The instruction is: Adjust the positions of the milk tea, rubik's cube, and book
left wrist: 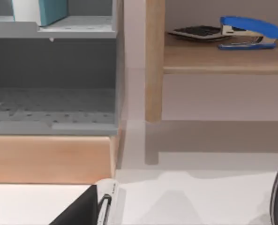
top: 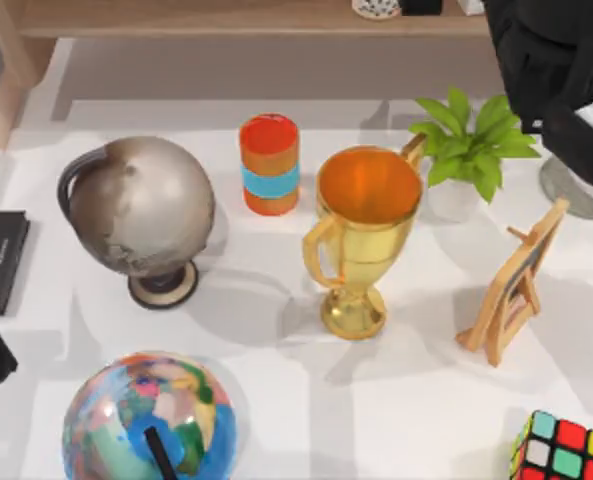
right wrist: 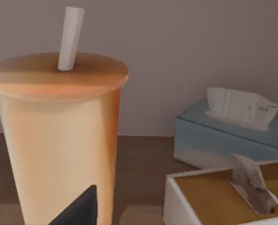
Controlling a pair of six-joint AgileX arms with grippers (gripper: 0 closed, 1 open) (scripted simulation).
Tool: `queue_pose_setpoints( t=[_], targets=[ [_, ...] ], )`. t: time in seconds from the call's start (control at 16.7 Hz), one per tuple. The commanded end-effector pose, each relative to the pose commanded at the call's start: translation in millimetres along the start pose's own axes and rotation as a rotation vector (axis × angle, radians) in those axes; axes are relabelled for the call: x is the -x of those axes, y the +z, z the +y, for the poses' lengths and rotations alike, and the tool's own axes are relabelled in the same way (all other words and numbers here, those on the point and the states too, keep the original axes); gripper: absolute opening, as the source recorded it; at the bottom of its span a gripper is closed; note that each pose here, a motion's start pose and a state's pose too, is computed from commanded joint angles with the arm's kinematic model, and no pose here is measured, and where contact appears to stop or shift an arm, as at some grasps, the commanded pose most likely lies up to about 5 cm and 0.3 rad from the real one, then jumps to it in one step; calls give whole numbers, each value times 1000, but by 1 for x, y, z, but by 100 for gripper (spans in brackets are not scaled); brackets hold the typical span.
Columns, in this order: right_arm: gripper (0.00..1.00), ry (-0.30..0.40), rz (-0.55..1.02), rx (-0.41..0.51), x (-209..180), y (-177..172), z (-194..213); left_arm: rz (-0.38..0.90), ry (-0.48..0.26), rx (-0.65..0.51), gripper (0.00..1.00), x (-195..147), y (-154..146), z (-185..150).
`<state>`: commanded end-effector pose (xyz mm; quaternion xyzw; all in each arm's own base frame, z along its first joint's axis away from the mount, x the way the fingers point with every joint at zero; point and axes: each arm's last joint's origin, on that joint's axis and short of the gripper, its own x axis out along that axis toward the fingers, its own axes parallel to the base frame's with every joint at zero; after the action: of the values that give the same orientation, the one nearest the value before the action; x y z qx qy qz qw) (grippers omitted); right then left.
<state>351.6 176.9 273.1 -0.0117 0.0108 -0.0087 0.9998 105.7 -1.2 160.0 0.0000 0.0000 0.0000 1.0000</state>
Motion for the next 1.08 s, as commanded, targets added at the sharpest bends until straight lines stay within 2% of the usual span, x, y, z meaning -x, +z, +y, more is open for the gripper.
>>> queue_pose_setpoints(
  t=[0.18, 0.36, 0.84, 1.08],
  targets=[
    [100, 1, -4, -1, -26, -25, 44, 0, 0, 0, 100, 0, 0, 0],
    [100, 1, -16, -10, -37, -40, 71, 0, 0, 0, 100, 0, 0, 0],
    [100, 0, -18, -12, -42, -43, 75, 0, 0, 0, 100, 0, 0, 0],
    [100, 1, -21, -14, -66, -42, 79, 0, 0, 0, 100, 0, 0, 0]
  ],
)
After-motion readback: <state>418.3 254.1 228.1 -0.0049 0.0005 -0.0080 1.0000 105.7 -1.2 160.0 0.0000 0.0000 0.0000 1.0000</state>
